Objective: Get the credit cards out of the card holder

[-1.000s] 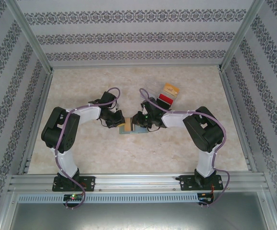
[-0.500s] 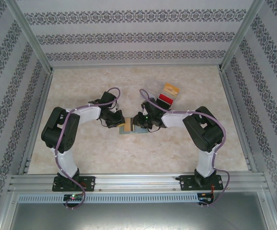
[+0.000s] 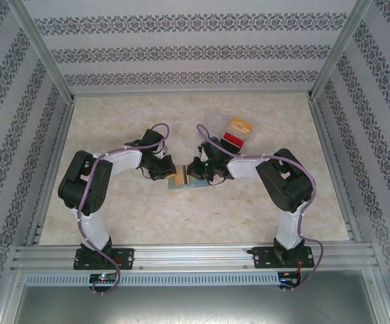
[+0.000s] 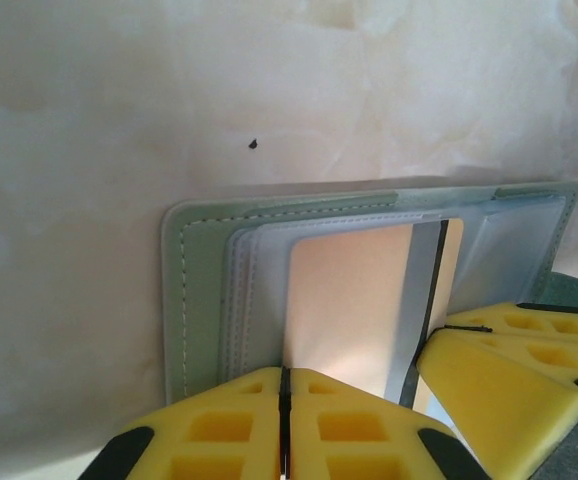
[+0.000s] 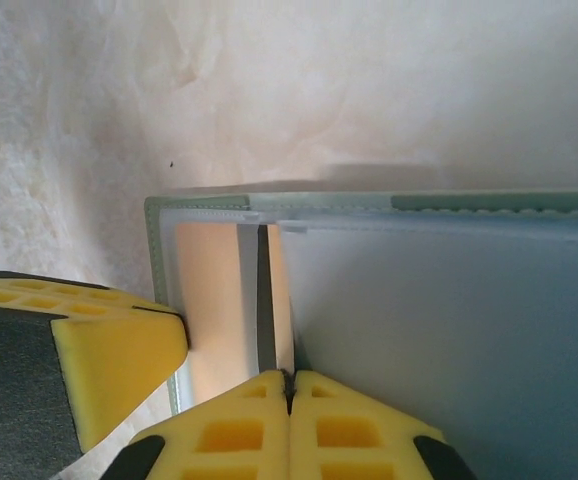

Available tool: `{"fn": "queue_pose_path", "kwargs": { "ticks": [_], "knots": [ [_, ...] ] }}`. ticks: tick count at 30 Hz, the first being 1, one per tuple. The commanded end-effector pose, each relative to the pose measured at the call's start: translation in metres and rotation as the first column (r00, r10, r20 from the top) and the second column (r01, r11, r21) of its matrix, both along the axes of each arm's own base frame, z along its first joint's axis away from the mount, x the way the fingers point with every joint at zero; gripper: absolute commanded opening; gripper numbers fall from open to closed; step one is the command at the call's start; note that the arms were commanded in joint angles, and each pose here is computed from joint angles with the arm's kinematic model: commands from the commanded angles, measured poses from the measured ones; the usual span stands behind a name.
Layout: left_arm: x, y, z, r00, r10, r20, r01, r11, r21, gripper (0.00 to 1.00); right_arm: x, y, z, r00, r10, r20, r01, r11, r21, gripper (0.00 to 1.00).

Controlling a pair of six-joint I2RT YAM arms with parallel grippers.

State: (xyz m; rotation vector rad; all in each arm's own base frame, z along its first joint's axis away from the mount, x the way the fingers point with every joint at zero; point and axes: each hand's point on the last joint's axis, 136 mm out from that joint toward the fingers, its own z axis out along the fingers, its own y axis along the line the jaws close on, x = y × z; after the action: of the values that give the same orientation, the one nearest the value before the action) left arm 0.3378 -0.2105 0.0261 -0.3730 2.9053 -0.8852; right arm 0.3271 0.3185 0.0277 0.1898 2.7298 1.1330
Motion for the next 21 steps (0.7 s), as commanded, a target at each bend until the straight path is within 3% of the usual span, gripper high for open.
{"fn": "queue_pose_path", "kwargs": {
  "ticks": [1, 7, 11, 16, 21],
  "knots": [
    [-0.011, 0.011, -0.019, 0.999, -0.006, -0.049, 0.011, 0.996, 0.092, 0.16, 0.006, -0.017, 0.008, 0.998, -0.036, 0.054, 0.038, 0.999, -0.033, 0.03],
    [-0.001, 0.004, 0.007, 1.000, -0.016, -0.001, 0.016, 0.998, 0.056, 0.30, 0.008, -0.037, 0.032, 0.989, -0.030, 0.144, 0.035, 0.999, -0.030, 0.00],
    [0.011, 0.000, 0.043, 0.997, -0.007, 0.076, 0.005, 1.000, 0.023, 0.43, 0.010, -0.044, 0.064, 0.966, 0.015, 0.256, -0.012, 1.000, -0.011, 0.00],
    [0.019, 0.028, 0.086, 0.985, 0.037, 0.170, -0.054, 0.993, 0.100, 0.65, 0.012, -0.049, 0.114, 0.885, 0.118, 0.450, -0.104, 0.993, -0.055, 0.00],
    [0.011, 0.079, 0.118, 0.962, 0.087, 0.258, -0.144, 0.967, 0.210, 0.89, 0.020, -0.062, 0.160, 0.766, 0.202, 0.610, -0.137, 0.979, -0.153, 0.00]
  ]
}}
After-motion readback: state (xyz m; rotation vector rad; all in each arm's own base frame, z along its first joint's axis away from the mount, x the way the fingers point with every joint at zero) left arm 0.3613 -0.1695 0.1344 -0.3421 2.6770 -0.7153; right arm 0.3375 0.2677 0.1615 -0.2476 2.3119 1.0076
